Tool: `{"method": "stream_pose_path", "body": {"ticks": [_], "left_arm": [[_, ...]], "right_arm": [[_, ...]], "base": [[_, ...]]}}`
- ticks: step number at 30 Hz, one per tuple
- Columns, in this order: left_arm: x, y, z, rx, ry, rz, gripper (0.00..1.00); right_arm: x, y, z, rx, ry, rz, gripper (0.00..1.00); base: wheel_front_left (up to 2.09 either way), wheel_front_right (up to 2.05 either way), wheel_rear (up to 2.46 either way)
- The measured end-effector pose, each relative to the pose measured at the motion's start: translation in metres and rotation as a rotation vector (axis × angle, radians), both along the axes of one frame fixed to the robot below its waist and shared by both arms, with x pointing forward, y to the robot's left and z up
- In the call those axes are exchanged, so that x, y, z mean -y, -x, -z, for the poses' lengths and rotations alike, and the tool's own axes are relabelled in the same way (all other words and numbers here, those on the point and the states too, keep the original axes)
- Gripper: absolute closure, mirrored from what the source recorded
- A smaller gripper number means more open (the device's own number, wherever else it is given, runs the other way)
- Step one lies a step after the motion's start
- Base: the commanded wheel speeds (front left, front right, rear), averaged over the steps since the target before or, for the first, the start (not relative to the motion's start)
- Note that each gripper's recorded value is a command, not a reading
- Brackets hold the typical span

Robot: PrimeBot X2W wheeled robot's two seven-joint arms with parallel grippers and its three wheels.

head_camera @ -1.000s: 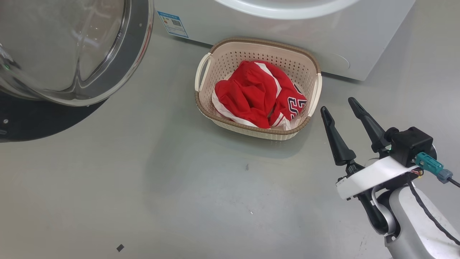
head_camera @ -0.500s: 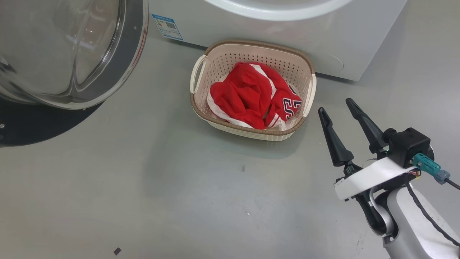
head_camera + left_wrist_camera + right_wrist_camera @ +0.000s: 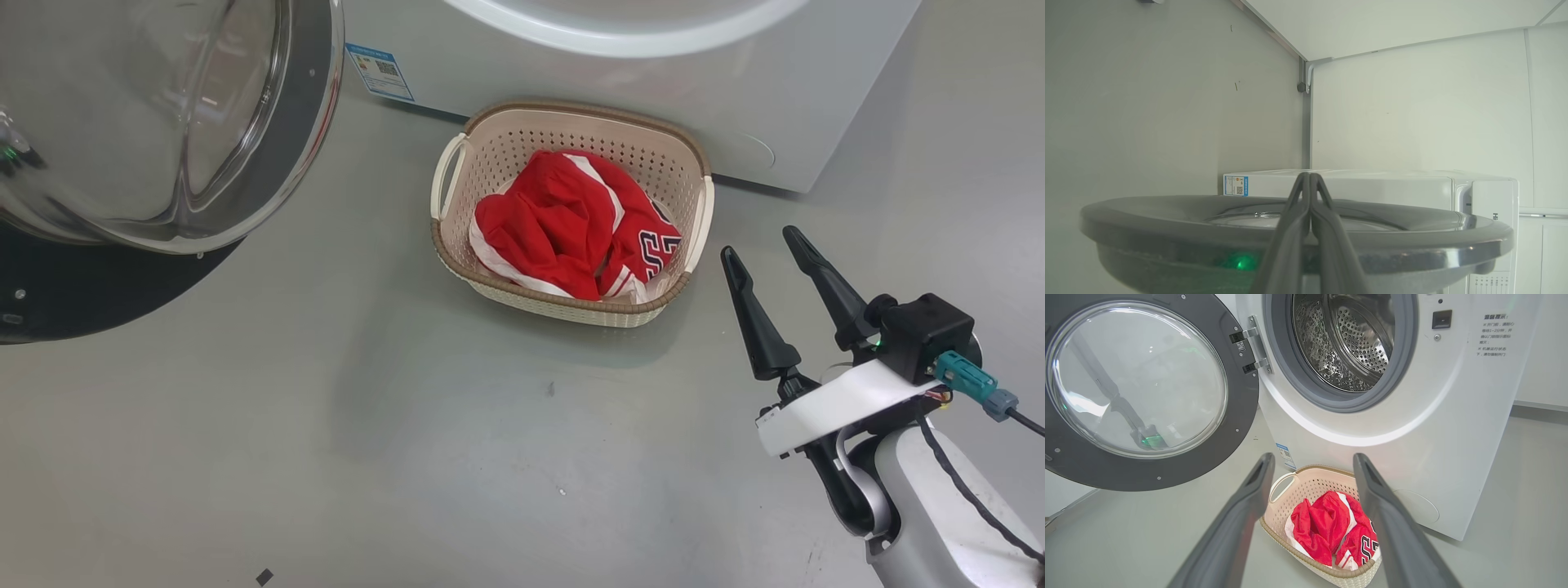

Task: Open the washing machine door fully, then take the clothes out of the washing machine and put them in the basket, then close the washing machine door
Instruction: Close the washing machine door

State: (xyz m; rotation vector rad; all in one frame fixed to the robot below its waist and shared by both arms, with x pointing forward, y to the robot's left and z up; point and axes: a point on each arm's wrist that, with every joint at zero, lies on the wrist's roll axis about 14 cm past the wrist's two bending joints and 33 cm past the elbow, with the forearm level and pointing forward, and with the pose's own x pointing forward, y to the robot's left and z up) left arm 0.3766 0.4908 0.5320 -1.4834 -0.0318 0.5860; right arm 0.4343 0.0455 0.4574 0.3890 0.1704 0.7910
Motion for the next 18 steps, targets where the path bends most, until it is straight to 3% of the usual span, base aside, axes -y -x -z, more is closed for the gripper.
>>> {"method": "stream_pose_path", "body": {"ticks": [18], "left_arm": [[0.034,-0.01,0.006,-0.004,0.043,0.171,1.0]], "right_arm": [[-0.002,-0.001,-0.008,0.024,-0.011,0.006,0.0]], "base": [[0.0,0.0,0.0]]}}
